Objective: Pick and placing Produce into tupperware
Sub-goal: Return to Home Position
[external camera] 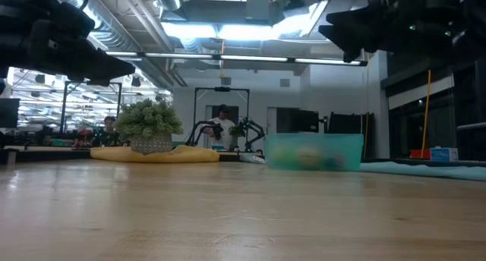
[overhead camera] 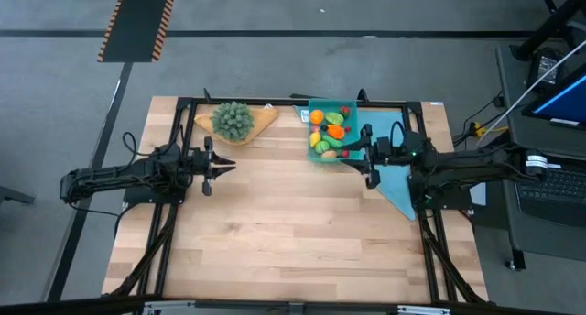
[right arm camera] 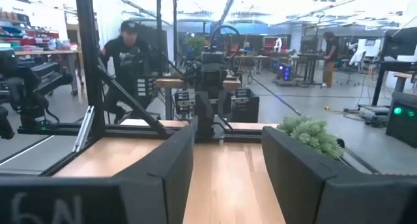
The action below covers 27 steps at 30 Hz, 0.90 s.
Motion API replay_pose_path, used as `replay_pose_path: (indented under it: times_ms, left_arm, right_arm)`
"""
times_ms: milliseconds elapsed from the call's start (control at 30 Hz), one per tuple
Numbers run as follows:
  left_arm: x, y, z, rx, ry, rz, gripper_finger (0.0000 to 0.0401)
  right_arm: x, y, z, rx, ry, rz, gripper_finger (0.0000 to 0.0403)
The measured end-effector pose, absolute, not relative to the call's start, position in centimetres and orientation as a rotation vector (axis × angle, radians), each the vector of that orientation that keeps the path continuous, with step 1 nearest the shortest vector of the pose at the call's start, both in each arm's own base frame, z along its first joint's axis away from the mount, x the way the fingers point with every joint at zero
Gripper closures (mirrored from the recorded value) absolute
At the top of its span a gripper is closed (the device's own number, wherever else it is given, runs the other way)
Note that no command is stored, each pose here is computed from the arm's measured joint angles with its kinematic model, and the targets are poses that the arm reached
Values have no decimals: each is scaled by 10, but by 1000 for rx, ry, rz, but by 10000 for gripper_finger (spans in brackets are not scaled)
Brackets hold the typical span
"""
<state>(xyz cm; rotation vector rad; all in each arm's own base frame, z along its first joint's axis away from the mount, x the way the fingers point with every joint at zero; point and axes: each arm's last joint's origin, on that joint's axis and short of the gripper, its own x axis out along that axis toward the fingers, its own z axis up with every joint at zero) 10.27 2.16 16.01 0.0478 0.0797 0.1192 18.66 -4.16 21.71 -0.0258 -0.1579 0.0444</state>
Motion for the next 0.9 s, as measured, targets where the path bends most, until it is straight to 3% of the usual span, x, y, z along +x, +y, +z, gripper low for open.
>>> replay_pose_path:
  times_ms: [367,533,900]
  left_arm:
    - [103,22,160,48,80,120,369]
    - [103,22,160,49,80,120,379]
    - [103,22,160,49,80,120,400]
  right_arm:
    - [186,-42,212,33,-113,46,221]
    - [185,-40,203,23,-1,48,221]
    - [127,-4,229,-111,-140,209,221]
